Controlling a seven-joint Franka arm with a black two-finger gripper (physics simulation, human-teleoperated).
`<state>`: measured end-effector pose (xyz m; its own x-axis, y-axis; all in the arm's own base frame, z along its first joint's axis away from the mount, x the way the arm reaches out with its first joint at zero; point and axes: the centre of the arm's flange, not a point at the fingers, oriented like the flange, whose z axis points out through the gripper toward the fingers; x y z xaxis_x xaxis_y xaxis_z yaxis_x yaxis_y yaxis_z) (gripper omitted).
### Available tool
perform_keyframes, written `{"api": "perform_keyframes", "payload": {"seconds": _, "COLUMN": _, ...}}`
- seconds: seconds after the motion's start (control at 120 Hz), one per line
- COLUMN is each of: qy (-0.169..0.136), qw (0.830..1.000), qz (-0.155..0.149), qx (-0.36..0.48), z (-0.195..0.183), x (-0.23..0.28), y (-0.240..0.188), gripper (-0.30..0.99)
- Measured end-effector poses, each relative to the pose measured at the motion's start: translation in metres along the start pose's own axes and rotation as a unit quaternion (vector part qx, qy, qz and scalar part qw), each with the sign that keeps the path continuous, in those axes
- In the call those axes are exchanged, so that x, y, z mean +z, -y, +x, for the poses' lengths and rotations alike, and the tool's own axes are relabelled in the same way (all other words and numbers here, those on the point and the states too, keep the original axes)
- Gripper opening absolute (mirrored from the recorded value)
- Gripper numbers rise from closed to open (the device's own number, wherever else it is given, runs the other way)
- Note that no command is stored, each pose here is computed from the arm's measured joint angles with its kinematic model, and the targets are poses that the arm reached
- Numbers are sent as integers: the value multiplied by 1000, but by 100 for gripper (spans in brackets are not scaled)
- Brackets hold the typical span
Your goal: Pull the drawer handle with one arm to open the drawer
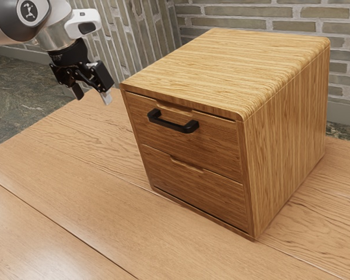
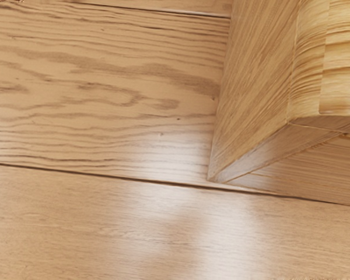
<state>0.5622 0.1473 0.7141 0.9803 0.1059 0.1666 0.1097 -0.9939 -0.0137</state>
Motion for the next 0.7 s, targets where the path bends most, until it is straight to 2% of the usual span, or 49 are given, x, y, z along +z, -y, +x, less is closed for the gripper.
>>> {"api": "perform_keyframes", "payload": {"seconds": 0.25, "qy": -6, "qw": 1000, "qz": -3, "qx": 12, "z": -2, "x": -7, "y": 0, "gripper": 69}}
{"api": "perform_keyframes", "payload": {"seconds": 0.292, "qy": -18, "qw": 1000, "qz": -2, "qx": 14, "z": -4, "x": -22, "y": 0, "gripper": 69}}
{"api": "perform_keyframes", "payload": {"seconds": 0.375, "qy": -67, "qw": 998, "qz": 6, "qx": 20, "z": -14, "x": -73, "y": -3, "gripper": 69}}
{"api": "perform_keyframes", "payload": {"seconds": 0.45, "qy": -96, "qw": 995, "qz": 5, "qx": 23, "z": -27, "x": -106, "y": -1, "gripper": 69}}
{"api": "perform_keyframes", "payload": {"seconds": 0.583, "qy": -112, "qw": 993, "qz": 6, "qx": 20, "z": -35, "x": -120, "y": 8, "gripper": 69}}
{"api": "perform_keyframes", "payload": {"seconds": 0.7, "qy": -122, "qw": 992, "qz": 5, "qx": 32, "z": -31, "x": -122, "y": -3, "gripper": 69}}
